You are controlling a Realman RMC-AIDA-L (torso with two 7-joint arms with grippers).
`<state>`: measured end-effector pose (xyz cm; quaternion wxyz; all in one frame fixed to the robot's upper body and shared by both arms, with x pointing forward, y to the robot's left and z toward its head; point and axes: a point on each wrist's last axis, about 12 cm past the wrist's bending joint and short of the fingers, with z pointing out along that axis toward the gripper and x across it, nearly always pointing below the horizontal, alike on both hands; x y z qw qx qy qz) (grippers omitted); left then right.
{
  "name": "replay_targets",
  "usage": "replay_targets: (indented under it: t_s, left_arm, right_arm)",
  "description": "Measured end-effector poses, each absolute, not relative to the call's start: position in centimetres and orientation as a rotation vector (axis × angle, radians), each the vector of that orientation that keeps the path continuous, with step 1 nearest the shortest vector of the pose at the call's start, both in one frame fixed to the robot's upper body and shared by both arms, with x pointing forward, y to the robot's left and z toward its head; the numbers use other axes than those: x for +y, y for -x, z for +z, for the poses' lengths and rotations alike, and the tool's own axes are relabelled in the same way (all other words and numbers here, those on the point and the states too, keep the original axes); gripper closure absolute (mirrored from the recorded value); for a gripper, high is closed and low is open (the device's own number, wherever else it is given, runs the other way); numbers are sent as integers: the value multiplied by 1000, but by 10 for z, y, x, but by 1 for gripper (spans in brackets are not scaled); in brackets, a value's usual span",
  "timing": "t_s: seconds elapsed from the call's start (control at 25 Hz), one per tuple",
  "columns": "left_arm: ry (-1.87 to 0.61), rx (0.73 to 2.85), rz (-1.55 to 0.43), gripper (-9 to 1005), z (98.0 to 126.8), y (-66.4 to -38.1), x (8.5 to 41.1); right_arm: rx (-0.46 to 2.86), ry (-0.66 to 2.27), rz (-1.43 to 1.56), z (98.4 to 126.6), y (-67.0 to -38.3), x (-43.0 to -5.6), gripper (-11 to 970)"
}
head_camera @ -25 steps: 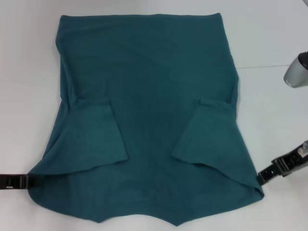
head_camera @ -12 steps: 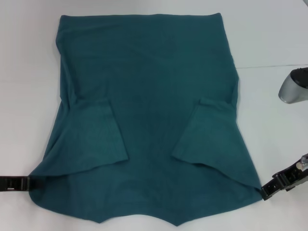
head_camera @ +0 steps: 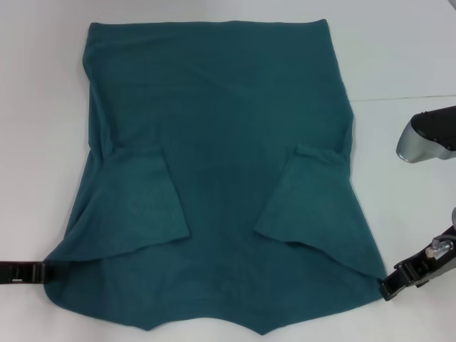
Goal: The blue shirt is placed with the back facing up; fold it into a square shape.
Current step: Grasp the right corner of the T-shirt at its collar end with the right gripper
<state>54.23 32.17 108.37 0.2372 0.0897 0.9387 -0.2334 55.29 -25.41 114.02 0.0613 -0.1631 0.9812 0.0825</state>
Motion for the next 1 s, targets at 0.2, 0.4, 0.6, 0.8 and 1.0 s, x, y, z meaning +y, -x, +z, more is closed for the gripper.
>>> replay_targets:
  t_s: [0.2, 0.4, 0.6, 0.8, 1.0]
  left_arm:
    - [-246, 2572, -638, 986, 1084, -543, 322]
    - [-245, 2571, -636, 987, 1084, -543, 322]
    - [-245, 2570, -637, 987, 1083, -543, 321]
    - [-243, 2569, -639, 987, 1083, -543, 321]
    - [-244, 2567, -639, 987, 1083, -543, 321]
  right_arm:
    - [2978, 502, 243, 1134, -554, -251, 288]
    - [2971, 512, 229, 1133, -555, -246, 289]
    - [2976, 519, 222, 1129, -556, -242, 290]
    - [2974, 521, 210, 1127, -557, -238, 288]
    - [2975, 525, 209, 1126, -558, -236, 300]
